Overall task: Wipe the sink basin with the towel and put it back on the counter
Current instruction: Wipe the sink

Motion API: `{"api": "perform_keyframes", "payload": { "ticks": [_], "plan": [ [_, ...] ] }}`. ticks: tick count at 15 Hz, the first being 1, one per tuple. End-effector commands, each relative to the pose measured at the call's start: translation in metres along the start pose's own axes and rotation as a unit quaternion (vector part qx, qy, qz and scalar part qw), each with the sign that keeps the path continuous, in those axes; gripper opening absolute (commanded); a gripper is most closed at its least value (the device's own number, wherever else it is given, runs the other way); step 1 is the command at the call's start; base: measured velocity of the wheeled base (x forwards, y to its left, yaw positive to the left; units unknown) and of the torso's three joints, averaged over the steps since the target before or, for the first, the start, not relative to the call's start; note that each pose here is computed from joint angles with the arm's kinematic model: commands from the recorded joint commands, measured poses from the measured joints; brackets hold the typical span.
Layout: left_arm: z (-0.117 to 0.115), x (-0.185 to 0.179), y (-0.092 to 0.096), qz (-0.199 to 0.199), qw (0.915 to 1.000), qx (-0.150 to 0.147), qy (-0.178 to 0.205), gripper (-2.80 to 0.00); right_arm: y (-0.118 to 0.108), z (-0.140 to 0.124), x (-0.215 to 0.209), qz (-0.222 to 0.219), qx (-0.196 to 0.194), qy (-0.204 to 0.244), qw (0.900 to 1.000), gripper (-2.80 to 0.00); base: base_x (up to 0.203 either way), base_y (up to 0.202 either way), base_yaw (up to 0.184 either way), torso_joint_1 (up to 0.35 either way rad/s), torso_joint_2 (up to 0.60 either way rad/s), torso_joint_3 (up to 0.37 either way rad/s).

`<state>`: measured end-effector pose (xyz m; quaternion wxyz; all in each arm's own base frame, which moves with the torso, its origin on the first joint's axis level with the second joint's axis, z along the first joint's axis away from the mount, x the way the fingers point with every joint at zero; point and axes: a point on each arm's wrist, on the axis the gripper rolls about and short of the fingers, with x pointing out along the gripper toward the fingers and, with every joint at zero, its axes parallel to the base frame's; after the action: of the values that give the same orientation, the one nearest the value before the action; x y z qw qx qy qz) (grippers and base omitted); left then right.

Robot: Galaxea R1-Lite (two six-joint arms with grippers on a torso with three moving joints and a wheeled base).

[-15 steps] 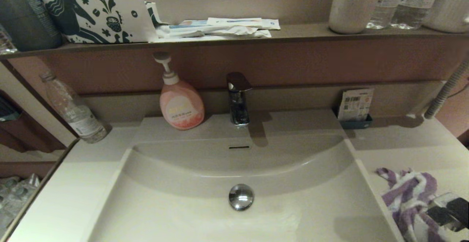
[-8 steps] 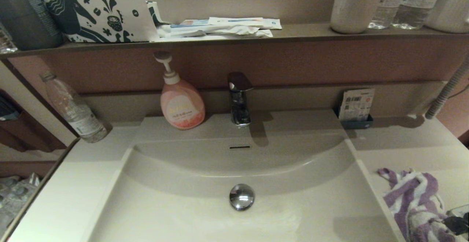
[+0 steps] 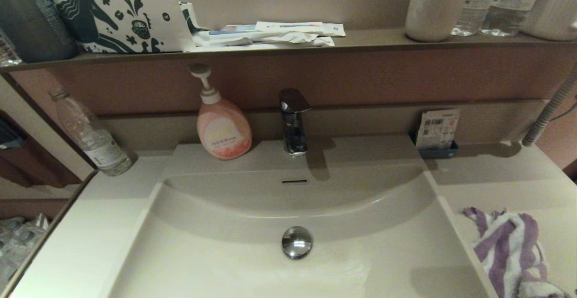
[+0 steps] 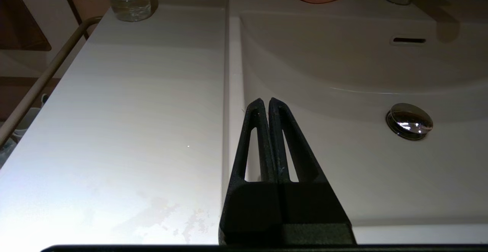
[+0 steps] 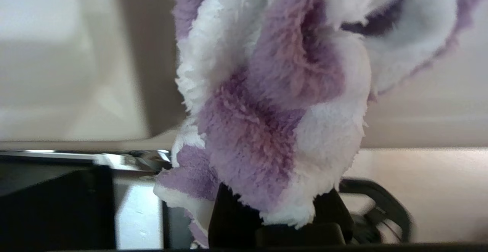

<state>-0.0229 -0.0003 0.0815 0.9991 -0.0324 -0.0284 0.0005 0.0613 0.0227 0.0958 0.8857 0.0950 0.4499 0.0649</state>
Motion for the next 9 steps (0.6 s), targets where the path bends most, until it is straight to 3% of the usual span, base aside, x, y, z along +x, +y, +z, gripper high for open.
{"api": "perform_keyframes", "payload": {
  "ticks": [1, 3, 7, 9],
  "plan": [
    [0.0, 0.0, 0.0, 0.0, 1.0, 0.0, -0.001, -2.8, -0.001, -0.003, 0.004, 0.008, 0.003, -0.004, 1.0, -2.8, 0.0, 0.0, 0.0, 0.0, 0.0, 0.0],
    [0.0, 0.0, 0.0, 0.0, 1.0, 0.0, -0.001, -2.8, 0.001, 0.002, 0.016, -0.004, -0.001, 0.021, 1.0, -2.8, 0.0, 0.0, 0.0, 0.0, 0.0, 0.0],
    [0.0, 0.0, 0.0, 0.0, 1.0, 0.0, 0.0, -2.8, 0.006, 0.016, 0.035, -0.042, -0.044, 0.035, 0.998, -2.8, 0.0, 0.0, 0.0, 0.0, 0.0, 0.0],
    [0.0, 0.0, 0.0, 0.0, 1.0, 0.0, -0.001, -2.8, 0.005, 0.018, 0.043, -0.081, -0.082, 0.046, 0.992, -2.8, 0.0, 0.0, 0.0, 0.0, 0.0, 0.0]
  ]
}}
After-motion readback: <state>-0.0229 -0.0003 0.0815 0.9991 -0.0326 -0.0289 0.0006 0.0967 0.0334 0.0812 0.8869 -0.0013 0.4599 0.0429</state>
